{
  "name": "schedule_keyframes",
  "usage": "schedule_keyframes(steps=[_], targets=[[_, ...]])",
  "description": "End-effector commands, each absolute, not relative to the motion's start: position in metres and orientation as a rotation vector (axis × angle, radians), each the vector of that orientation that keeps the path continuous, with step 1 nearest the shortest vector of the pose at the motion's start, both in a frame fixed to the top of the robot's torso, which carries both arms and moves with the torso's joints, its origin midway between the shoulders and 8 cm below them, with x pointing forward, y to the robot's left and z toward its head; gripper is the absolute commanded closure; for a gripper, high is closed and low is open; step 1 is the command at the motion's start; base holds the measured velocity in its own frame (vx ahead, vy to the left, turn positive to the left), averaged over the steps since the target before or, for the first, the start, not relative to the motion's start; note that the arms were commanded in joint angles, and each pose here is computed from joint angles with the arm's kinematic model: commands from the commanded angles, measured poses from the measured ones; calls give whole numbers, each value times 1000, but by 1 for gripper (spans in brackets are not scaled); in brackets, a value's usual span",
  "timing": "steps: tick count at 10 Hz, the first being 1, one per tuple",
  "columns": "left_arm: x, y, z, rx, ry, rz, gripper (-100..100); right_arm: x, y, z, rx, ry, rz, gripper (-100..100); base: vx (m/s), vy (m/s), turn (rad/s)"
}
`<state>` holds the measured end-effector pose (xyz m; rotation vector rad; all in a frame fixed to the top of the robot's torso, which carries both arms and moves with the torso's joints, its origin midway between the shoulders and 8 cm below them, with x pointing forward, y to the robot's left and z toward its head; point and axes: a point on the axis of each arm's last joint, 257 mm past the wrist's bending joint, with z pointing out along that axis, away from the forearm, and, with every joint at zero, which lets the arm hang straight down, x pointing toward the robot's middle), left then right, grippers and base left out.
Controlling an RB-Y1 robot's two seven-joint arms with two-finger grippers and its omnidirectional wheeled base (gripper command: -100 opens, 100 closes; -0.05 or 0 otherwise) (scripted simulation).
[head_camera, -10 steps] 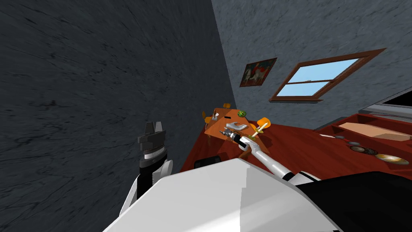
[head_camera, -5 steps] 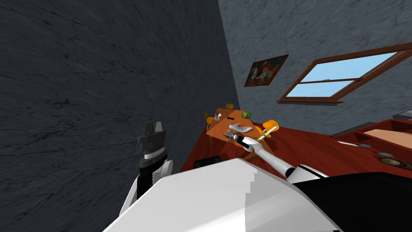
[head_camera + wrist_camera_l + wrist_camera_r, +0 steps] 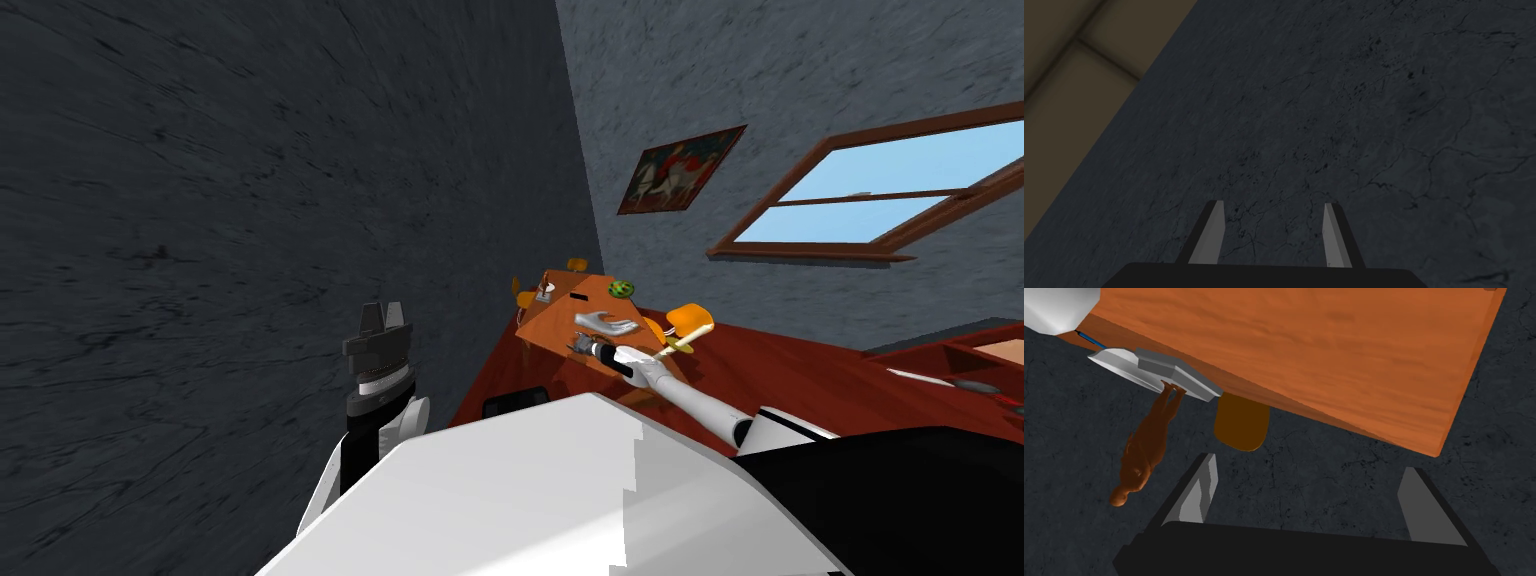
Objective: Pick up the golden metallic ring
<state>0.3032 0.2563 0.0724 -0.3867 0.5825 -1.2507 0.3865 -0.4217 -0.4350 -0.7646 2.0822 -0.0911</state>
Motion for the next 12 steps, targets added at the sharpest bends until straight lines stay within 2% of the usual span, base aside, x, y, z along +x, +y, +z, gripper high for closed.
schedule_keyframes(steps=[1,3,8,11,12], targets=[[303,256,72,-387,582,-1251,0,377,-438,-446,-790,2115,-121,-100,35,-16,32],[303,256,72,-387,582,-1251,0,343,-481,-470,-896,2209,-211,-100,55,-20,69],[303,256,72,-387,582,-1251,0,321,-510,-482,-941,2269,-265,-100,29,-13,25],[303,256,72,-387,583,-1251,0,269,-570,-497,-1081,2384,-382,-100,45,-22,68],[303,256,72,-387,583,-1251,0,268,-571,-497,-1080,2386,-383,-100,54,-29,28]])
